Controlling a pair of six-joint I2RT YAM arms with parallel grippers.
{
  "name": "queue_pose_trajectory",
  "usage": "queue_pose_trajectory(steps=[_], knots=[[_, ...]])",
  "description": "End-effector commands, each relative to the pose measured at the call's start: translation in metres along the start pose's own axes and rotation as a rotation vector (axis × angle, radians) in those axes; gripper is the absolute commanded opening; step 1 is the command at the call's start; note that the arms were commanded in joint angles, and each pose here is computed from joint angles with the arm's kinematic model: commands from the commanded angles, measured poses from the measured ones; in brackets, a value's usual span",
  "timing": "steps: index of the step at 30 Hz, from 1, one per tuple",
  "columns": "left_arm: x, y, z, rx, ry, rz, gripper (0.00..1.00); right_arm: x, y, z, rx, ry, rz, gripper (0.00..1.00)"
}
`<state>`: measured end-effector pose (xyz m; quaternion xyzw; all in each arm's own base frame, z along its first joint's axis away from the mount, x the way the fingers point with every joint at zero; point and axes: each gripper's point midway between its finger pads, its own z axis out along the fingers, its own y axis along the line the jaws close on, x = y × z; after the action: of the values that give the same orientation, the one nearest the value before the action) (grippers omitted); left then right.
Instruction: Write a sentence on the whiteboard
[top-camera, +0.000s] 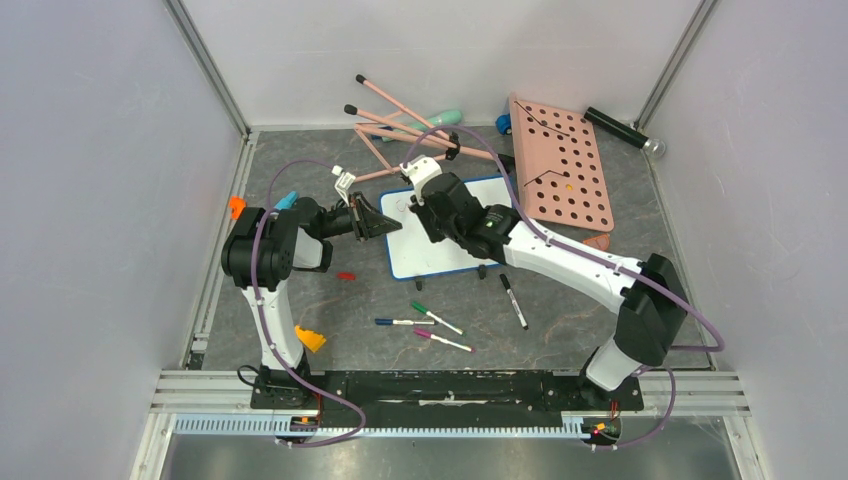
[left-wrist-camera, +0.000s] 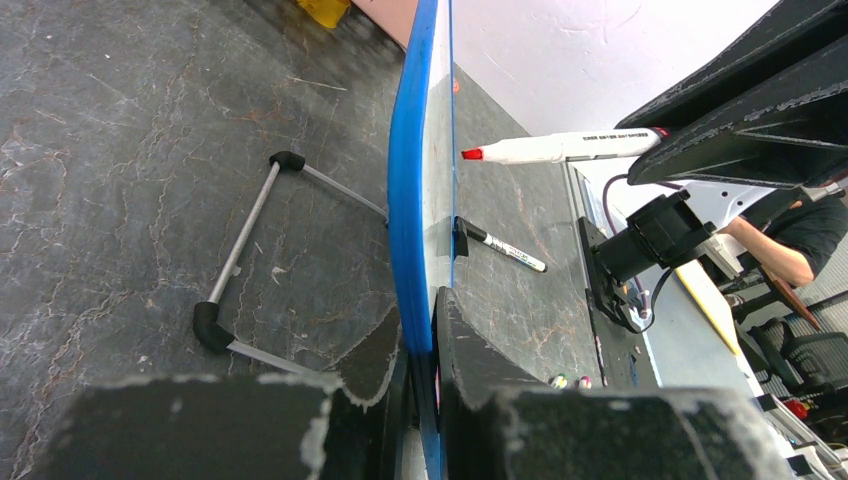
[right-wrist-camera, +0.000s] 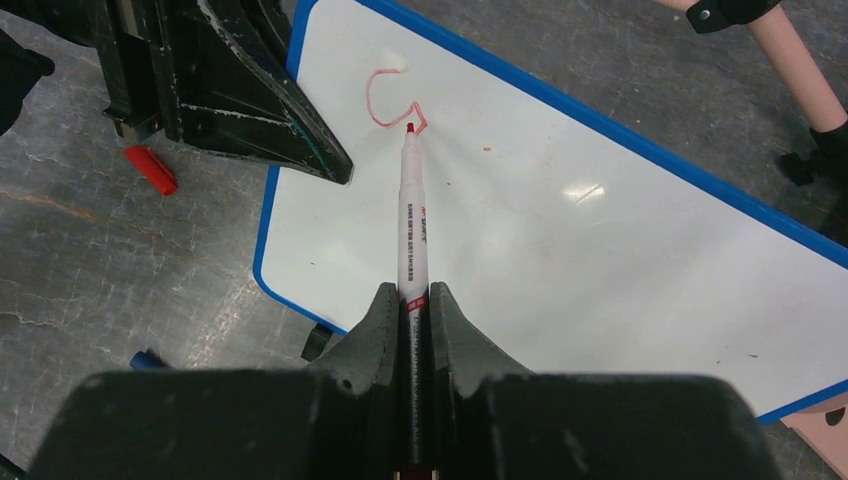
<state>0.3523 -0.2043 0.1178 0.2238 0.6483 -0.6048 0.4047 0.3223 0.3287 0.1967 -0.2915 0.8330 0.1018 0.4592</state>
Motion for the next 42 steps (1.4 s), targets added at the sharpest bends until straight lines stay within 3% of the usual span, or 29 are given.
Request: queue_pose_trajectory(steps=[1, 42], knots=[[-0.015, 0.013, -0.002, -0.035, -0.059, 0.149, 0.02, -0.029, 0.008, 0.001, -0.032, -0.069, -0.001, 0.00], [-0.014, 0.013, -0.003, -0.033, -0.057, 0.152, 0.02, -0.009, -0.017, 0.007, 0.122, 0.003, 0.002, 0.00]])
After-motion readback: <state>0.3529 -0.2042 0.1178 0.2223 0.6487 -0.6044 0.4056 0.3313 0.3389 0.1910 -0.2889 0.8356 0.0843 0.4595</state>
